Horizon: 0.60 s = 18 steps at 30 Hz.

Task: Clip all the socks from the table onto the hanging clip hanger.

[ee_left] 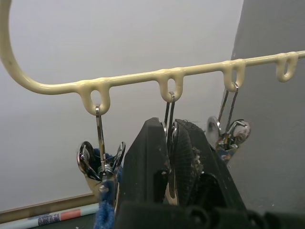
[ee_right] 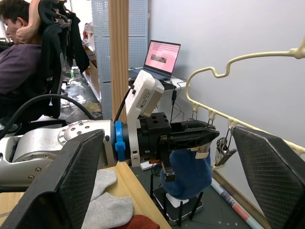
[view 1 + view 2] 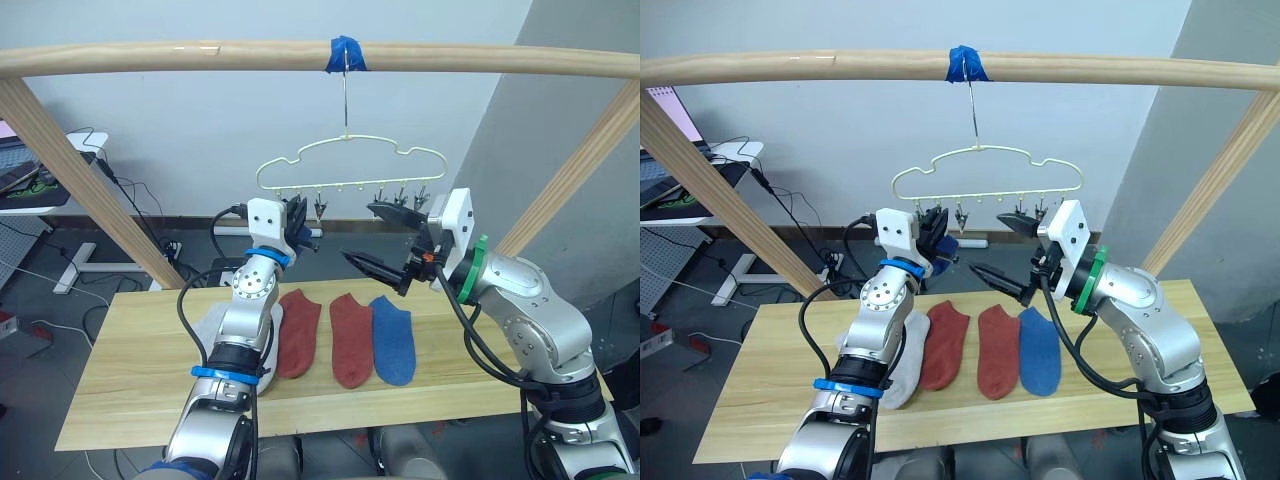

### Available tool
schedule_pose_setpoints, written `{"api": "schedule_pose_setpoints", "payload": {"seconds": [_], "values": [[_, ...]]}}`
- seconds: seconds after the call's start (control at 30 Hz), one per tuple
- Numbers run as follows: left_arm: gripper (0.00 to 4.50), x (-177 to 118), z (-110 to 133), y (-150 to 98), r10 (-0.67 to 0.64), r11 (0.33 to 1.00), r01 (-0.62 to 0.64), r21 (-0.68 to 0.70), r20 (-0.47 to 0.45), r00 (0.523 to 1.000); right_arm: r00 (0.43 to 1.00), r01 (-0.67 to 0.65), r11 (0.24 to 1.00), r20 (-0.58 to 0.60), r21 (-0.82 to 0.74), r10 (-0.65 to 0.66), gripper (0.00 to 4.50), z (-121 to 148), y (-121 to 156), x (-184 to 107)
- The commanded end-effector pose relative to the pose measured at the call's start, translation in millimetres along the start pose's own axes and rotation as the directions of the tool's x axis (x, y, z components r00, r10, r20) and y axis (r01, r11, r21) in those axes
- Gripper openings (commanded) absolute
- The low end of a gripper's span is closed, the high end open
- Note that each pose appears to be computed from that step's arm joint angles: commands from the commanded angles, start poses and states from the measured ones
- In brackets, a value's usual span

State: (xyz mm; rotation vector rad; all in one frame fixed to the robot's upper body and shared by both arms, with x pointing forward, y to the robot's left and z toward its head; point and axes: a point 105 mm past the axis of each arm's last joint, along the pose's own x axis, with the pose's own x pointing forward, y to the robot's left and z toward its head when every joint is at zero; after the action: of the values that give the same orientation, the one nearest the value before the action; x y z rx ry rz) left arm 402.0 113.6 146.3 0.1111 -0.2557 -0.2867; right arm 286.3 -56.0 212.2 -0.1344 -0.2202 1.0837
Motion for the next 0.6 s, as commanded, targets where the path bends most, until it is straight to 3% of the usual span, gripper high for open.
{"api": "schedule_pose_setpoints", "payload": {"seconds": [0.03,0.13,0.27,0.4,0.6], "values": [[0.1,-1,13,0,-0.01,1.0,0.011,-0.008,0.038,0.999,1.0,-0.002,1.0,0.026,-0.029,0.003,4.5,10,2,-2],[0.1,-6,14,-1,-0.058,0.996,0.058,-0.073,0.004,0.998,0.99,0.059,0.998,-0.13,-0.021,-0.061,4.5,-24,-9,-8],[0.1,-18,18,3,-0.163,0.97,0.143,-0.196,-0.093,0.982,0.882,0.148,0.988,-0.448,-0.034,-0.148,4.5,-98,-27,-31],[0.1,-38,17,10,-0.327,0.92,0.253,-0.299,-0.233,0.916,0.806,0.101,0.995,-0.585,-0.015,-0.091,4.5,-150,-25,-44],[0.1,-52,27,10,-0.445,0.862,0.309,-0.402,-0.306,0.842,0.734,-0.007,1.0,-0.679,-0.006,0.001,4.5,-191,-20,-50]]}}
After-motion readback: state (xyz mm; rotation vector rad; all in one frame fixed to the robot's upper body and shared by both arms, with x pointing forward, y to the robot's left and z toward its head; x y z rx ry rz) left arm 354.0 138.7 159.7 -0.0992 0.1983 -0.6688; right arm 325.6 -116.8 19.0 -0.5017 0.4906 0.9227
